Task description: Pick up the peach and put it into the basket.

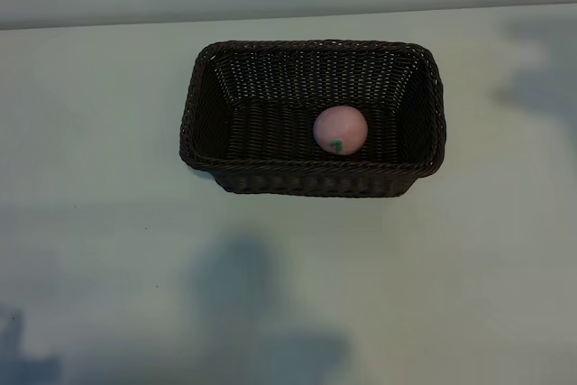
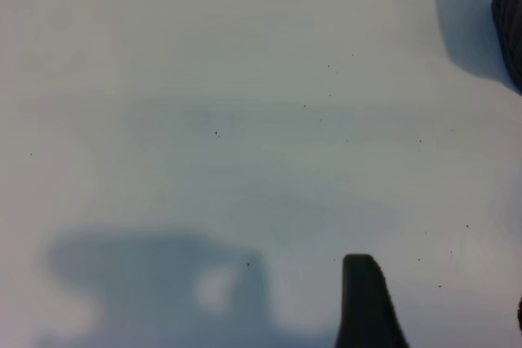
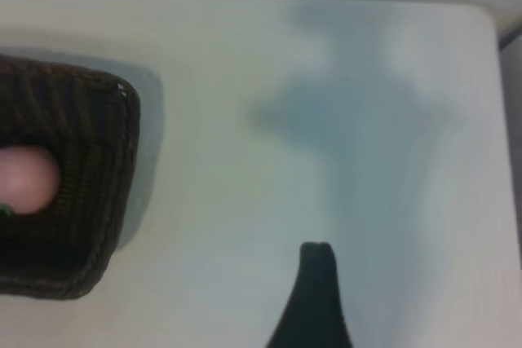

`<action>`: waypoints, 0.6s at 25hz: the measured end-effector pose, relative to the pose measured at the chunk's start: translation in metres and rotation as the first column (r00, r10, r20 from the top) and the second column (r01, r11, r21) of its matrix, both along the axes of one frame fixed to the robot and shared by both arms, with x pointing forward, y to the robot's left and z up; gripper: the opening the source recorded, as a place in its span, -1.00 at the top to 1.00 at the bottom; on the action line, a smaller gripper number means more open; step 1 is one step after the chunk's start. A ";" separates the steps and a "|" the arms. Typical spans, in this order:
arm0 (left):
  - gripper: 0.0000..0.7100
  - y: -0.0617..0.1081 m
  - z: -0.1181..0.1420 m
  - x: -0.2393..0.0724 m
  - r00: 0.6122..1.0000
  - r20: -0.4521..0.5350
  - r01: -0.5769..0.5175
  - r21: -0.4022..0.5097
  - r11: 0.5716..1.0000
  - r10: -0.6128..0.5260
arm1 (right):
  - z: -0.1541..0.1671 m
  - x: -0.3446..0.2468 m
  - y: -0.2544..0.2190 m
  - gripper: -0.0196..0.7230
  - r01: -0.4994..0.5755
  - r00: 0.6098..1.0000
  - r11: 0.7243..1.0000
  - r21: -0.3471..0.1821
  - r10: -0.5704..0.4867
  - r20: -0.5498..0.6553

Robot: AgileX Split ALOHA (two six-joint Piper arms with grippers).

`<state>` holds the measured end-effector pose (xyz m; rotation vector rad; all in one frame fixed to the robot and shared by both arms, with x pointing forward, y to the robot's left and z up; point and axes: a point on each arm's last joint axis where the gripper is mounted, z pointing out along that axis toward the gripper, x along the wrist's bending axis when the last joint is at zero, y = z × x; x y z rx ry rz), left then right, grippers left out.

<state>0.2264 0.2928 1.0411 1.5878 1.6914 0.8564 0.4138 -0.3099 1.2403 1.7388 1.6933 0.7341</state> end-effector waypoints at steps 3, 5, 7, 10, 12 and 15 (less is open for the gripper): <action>-0.27 0.000 0.000 0.000 1.000 0.000 0.001 0.001 1.000 -0.001 | 0.008 -0.058 0.003 -0.66 0.011 0.993 1.000 -0.020 -0.009 0.115; -0.27 0.000 0.000 0.000 1.000 0.000 0.001 0.001 1.000 -0.001 | 0.007 -0.090 0.004 -0.66 0.021 0.984 0.999 -0.031 -0.015 0.175; -0.27 0.000 0.000 0.000 1.000 0.000 0.001 0.001 1.000 -0.001 | 0.000 -0.121 0.005 -0.66 0.029 0.974 0.999 -0.042 -0.019 0.227; -0.27 0.000 0.000 0.000 1.000 0.000 0.001 0.001 1.000 -0.001 | -0.016 -0.161 0.008 -0.66 0.034 0.955 0.998 -0.046 -0.019 0.297; -0.27 0.000 0.000 0.000 1.000 0.000 0.001 0.001 1.000 -0.001 | -0.028 -0.184 0.010 -0.66 0.036 0.940 0.998 -0.048 -0.017 0.341; -0.27 0.000 0.000 0.000 1.000 0.000 0.001 0.001 1.000 -0.001 | -0.052 -0.215 0.012 -0.66 0.040 0.912 0.998 -0.051 -0.015 0.409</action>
